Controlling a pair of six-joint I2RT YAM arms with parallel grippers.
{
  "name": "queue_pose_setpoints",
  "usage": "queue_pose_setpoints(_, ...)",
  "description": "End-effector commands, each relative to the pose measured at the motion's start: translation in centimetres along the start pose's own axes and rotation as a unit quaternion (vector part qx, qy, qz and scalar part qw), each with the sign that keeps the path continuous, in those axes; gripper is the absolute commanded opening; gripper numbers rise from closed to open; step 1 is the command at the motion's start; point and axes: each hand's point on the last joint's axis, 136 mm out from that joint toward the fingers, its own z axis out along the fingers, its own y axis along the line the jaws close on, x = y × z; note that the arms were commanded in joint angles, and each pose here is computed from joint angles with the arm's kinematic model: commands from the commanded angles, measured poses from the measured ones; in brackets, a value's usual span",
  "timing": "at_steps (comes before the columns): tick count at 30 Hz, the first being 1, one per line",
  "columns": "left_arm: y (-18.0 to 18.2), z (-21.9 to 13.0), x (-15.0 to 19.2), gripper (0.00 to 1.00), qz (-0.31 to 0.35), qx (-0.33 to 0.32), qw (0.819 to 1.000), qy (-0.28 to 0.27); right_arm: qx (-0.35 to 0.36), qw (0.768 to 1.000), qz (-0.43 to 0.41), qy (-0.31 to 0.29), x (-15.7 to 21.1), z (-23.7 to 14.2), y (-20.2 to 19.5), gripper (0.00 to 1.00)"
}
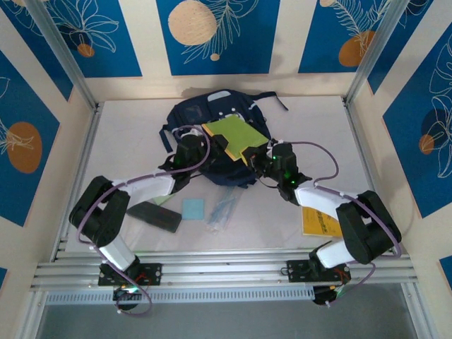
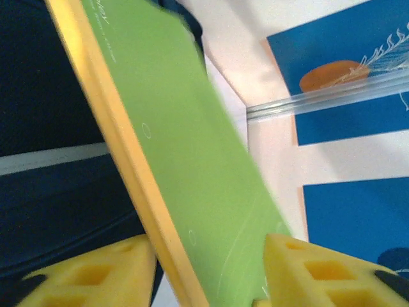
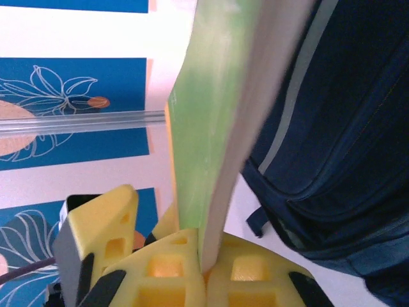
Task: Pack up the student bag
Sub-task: Rotate the book, then open the student bag at the center of the table.
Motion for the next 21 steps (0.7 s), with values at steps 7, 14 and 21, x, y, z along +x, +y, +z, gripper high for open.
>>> queue_pose_setpoints(7,0.3,0.0,2.8,0.69,0.273,-0.072,0.948,0.144,0.029,0.993,-0.105,-0.034,-5.4,-5.4,1.7,0.00)
queue_pose_setpoints(14,3.1,2.4,4.0,0.70,0.405,-0.131,0.869,0.252,0.064,0.990,-0.109,-0.055,-8.8,-10.3,-0.1,0.00)
queue_pose_setpoints(21,5.4,4.5,3.5,0.72,0.488,-0.167,0.804,0.295,0.080,0.988,-0.105,-0.086,-10.7,-14.3,-1.2,0.00)
